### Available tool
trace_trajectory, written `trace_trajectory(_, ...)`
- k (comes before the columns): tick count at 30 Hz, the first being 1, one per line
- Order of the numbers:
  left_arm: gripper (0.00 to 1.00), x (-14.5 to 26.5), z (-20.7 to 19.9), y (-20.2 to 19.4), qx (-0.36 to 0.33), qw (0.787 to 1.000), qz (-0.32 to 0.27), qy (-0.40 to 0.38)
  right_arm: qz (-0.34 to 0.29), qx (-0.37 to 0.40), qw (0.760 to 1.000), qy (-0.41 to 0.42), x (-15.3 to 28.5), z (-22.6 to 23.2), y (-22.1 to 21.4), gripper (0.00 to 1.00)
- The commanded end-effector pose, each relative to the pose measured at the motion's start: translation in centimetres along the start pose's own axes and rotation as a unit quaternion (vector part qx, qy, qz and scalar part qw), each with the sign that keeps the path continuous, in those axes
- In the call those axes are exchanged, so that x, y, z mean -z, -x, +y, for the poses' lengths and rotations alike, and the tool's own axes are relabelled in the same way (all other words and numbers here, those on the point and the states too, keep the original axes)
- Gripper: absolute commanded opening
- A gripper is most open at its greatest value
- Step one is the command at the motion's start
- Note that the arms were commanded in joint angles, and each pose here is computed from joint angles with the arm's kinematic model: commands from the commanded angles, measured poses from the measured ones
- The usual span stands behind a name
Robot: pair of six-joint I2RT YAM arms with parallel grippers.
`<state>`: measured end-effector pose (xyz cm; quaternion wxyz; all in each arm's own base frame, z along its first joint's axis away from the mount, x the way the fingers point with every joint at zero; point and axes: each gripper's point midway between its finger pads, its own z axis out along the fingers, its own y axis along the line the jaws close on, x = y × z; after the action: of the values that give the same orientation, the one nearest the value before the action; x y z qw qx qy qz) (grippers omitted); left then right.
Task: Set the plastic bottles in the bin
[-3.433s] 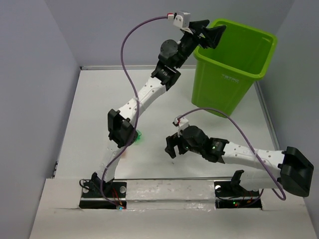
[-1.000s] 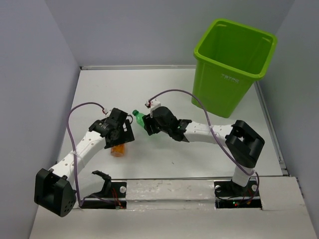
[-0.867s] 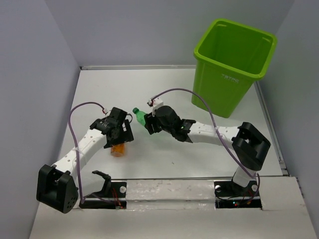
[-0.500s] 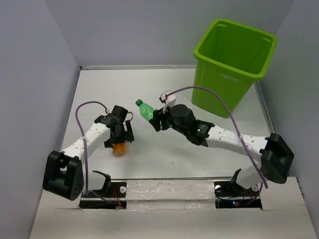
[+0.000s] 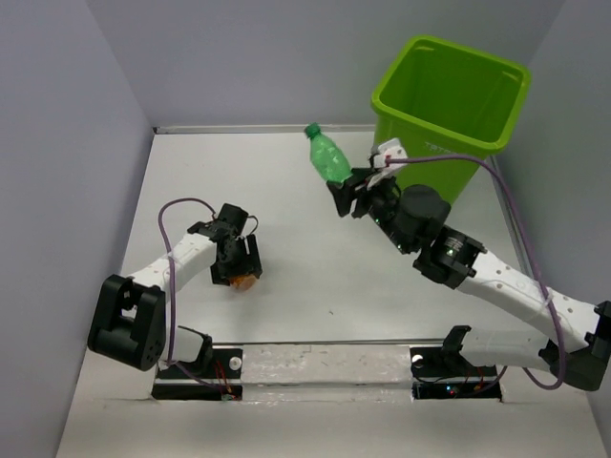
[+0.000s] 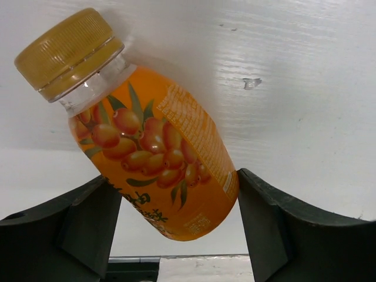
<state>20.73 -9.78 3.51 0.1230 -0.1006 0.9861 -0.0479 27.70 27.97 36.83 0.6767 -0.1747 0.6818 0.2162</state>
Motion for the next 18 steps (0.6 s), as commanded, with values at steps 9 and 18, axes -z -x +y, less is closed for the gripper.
trace_trajectory(9,0.36,3.4,-3.9,3.0,-0.017,0.991,-0.076,-0.110,-0.060,0.076,0.939,-0.331,3.4,-26.4,14.5,0.25)
trace_trajectory(18,0.33,12.1,-10.4,6.4,-0.044,0.952,-0.178,-0.244,-0.026,0.020,0.944,-0.329,1.1,-30.0,12.4,0.98)
